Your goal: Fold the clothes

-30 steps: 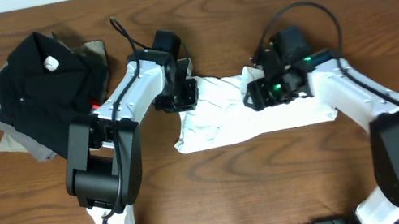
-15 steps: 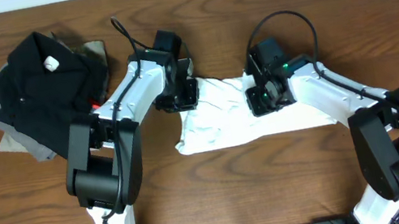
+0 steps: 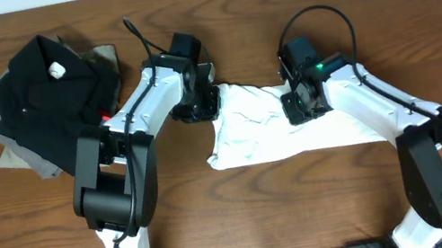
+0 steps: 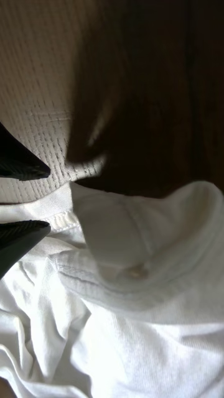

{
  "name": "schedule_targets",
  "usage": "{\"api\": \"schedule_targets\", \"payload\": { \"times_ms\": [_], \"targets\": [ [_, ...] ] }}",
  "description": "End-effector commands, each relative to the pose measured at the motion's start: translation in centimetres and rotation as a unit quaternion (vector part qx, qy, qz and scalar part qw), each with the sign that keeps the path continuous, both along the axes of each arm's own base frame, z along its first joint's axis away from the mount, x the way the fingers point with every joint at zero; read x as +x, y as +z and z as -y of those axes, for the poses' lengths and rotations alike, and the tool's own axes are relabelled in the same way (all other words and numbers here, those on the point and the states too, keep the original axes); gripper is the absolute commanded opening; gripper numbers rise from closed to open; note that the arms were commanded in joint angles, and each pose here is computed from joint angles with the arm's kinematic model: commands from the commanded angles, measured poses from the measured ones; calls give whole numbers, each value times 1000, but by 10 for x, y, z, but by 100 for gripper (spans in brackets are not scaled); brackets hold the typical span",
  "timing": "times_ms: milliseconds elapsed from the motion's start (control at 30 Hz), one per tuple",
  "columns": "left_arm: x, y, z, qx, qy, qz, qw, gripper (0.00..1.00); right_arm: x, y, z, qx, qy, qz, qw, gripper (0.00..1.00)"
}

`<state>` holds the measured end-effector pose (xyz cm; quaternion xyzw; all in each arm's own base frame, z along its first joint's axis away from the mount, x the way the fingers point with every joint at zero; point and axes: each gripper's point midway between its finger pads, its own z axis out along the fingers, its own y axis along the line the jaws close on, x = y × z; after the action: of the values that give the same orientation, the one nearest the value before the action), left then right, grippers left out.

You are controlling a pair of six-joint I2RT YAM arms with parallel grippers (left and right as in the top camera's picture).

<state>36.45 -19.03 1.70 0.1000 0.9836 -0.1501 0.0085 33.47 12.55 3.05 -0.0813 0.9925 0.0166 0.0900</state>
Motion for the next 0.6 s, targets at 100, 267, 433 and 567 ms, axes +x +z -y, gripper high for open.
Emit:
{"api": "schedule_targets", "payload": {
  "times_ms": [100, 267, 433, 567],
  "targets": [
    [-2, 0, 1, -1, -13, 2, 1000, 25, 7, 17, -8, 37, -1, 14, 999, 53],
    [-2, 0, 1, -1, -13, 2, 1000, 25, 6, 16, -17, 54, -14, 10, 998, 77],
    [-2, 0, 1, -1, -13, 2, 1000, 25, 12, 6, -21, 58, -53, 10, 997, 73],
    [-4, 1, 4, -11, -14, -3, 1000, 25, 14, -9, -21, 54, -70, -1, 996, 69]
  ]
}}
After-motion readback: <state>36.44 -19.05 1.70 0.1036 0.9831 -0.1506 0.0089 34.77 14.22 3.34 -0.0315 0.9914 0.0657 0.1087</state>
